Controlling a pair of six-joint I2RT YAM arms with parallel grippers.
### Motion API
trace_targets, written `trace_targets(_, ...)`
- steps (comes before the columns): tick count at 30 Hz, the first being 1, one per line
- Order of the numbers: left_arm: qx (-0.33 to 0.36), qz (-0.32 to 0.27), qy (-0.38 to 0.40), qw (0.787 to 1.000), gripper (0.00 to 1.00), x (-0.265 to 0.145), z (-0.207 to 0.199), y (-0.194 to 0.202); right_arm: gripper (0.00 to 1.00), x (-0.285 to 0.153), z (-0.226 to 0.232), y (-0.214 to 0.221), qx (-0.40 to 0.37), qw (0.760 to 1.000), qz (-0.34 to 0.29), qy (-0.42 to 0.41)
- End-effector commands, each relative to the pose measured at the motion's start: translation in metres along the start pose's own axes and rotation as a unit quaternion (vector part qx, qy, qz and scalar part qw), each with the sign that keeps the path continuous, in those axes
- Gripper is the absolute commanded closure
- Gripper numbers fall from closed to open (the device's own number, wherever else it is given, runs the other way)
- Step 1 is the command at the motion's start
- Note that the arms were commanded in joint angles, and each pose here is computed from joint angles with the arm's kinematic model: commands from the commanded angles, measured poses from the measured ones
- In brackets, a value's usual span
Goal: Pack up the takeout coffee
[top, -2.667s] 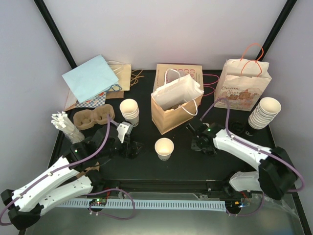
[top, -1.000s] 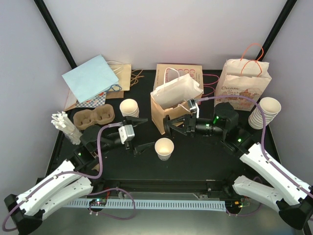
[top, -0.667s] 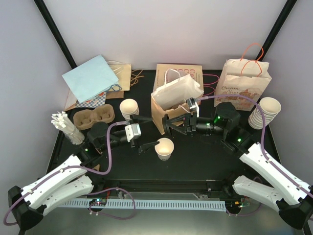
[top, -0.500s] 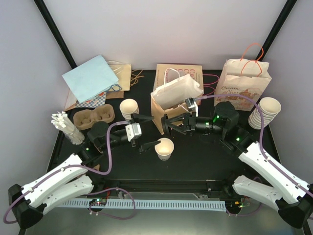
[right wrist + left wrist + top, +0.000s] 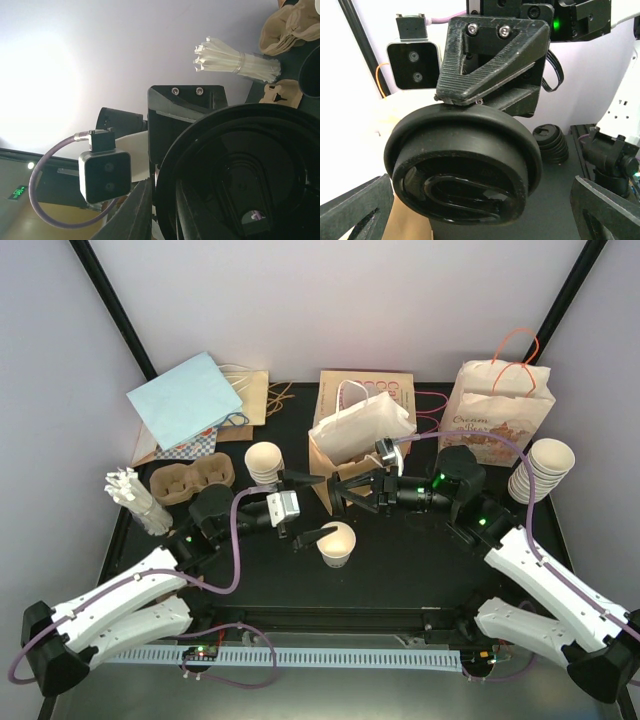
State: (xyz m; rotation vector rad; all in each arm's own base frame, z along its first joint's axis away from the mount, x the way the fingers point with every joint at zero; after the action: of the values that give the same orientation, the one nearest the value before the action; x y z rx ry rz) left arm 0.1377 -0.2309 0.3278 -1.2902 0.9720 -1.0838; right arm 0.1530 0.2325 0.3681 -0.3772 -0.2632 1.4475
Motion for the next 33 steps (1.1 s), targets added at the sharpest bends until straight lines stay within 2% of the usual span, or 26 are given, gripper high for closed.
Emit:
trace_targets(1, 0.037, -0.044, -0.016, 0.998, 0.01, 0.002, 0.004, -0.03, 0.84, -0.001, 0.017, -0.002, -0.014, 1.0, 0.006, -0.027)
trace_targets(22, 0.048, -0.036, -0.002, 0.998, 0.02, 0.013, 0.005, -0.027, 0.85, 0.001, 0.015, -0.001, -0.006, 0.999, 0.012, -0.031)
trace_targets(30, 0.056, -0.03, 0.004, 0.998, 0.2, 0.013, 0.004, -0.027, 0.84, 0.002, 0.014, -0.001, -0.003, 0.999, 0.013, -0.031)
trace_targets(33, 0.057, -0.029, 0.005, 0.998, 0.23, 0.013, 0.004, -0.026, 0.84, 0.001, 0.013, 0.0, -0.001, 0.999, 0.013, -0.03)
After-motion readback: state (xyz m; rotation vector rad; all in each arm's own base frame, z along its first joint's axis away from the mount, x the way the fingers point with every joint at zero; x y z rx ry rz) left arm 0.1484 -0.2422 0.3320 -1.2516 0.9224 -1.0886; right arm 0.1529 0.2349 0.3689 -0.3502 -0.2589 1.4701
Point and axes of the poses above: each gripper's point midway between its finger pads, its own x axis out along the fingers, its own z axis along the line the jaws close on, y = z × x, the point moved 6 cm from there along -x, back along the fingers, and after that the axes turned 9 degrees about -x, right-handed, at the moved point
